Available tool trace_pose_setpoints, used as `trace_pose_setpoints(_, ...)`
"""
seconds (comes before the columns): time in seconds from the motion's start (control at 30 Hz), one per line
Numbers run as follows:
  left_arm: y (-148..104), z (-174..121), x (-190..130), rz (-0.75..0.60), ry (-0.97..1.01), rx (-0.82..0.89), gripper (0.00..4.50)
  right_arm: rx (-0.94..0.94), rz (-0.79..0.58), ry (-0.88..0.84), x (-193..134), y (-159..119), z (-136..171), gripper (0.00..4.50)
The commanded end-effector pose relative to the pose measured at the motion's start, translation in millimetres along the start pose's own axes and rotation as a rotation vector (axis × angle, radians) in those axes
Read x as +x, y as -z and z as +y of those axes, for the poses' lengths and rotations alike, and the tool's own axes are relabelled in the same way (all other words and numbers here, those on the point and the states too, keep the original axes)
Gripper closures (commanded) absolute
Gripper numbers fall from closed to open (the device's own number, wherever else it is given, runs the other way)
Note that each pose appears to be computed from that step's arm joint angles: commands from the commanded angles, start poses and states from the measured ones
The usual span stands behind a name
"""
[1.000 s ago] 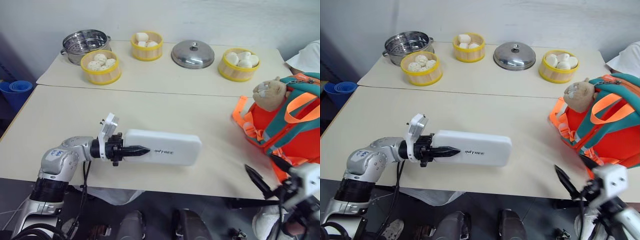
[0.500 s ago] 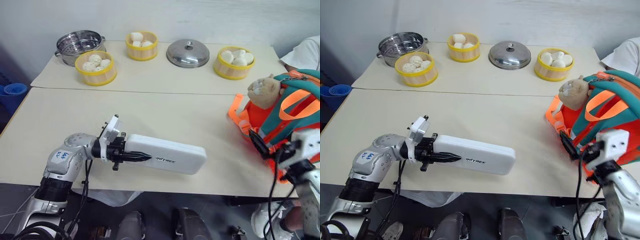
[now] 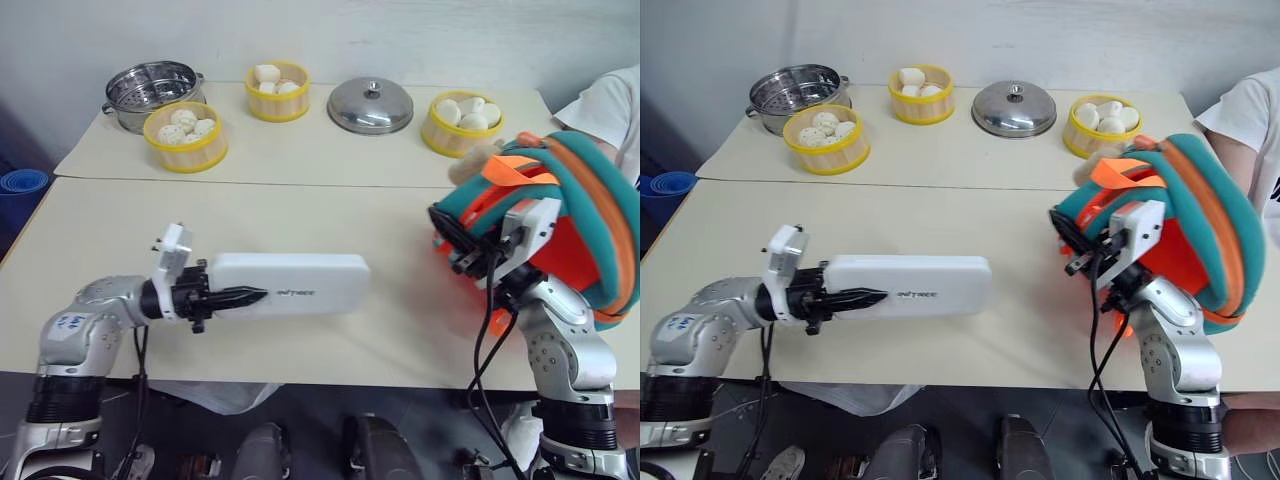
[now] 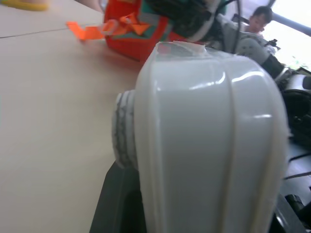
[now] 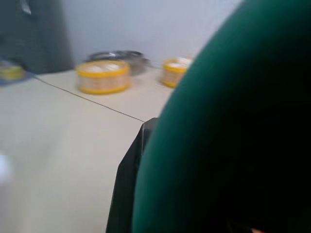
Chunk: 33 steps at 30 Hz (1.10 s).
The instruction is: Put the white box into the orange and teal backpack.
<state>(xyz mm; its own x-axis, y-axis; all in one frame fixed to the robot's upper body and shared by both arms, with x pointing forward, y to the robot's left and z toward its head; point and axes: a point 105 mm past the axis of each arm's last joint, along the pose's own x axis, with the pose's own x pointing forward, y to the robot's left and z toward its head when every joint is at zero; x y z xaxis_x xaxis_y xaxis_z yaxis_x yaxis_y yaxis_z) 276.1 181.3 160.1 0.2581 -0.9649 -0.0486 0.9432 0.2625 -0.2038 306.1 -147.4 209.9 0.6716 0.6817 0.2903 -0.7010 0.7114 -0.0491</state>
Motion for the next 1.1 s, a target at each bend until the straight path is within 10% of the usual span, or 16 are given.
trace_pose_setpoints(0.03, -8.9, 8.7, -27.9, -0.020, -0.082, 0.016, 3.31, 0.145, -0.010, -0.329, 6.6, -20.9, 65.6, 4.48)
trace_pose_setpoints(0.23, -28.5, 10.2, -45.3, -0.089, -0.140, 0.028, 3.31, 0.355, 0.197, -0.576, -35.9, -27.8, 106.0, 4.48)
trace_pose_setpoints(0.73, -98.4, -23.7, -7.5, -0.294, 0.022, 0.192, 3.31, 0.309, 0.399, -0.414, -67.0, -17.0, 48.5, 4.48)
trace_pose_setpoints(1.1, -87.2, -5.2, 61.7, 0.038, 0.190, 0.504, 3.31, 0.285, 0.351, -0.427, -56.5, -13.9, 47.2, 4.48)
